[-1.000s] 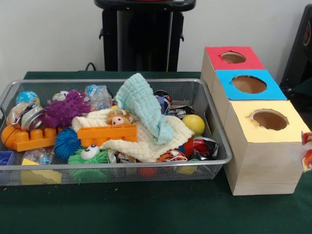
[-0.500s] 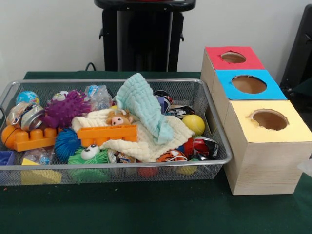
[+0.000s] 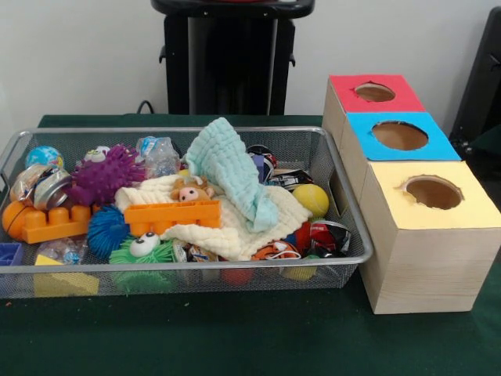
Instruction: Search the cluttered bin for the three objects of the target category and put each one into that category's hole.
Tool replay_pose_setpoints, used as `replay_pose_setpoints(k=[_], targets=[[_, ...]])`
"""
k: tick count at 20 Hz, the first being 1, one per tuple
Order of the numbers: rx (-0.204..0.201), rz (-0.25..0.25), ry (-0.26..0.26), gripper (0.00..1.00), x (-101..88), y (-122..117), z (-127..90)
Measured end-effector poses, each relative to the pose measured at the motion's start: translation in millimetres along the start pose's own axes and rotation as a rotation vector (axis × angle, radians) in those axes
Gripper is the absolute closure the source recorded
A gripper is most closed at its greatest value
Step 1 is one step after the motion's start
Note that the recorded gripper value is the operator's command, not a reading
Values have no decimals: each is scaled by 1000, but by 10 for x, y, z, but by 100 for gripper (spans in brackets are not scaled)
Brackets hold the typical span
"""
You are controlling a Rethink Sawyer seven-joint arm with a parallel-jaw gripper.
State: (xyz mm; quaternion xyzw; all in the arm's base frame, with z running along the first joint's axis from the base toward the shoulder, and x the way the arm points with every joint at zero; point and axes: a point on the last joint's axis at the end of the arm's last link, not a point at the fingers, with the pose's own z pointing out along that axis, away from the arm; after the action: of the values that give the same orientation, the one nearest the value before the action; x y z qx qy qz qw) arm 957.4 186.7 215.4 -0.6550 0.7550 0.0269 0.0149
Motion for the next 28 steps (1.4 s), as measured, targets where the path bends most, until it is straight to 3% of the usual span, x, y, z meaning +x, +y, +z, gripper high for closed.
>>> replay_pose_setpoints(k=[14,28], targets=[[29,-98,-13,100,-148,-127,-321],[36,-93,-37,100,-156,-185,-512]])
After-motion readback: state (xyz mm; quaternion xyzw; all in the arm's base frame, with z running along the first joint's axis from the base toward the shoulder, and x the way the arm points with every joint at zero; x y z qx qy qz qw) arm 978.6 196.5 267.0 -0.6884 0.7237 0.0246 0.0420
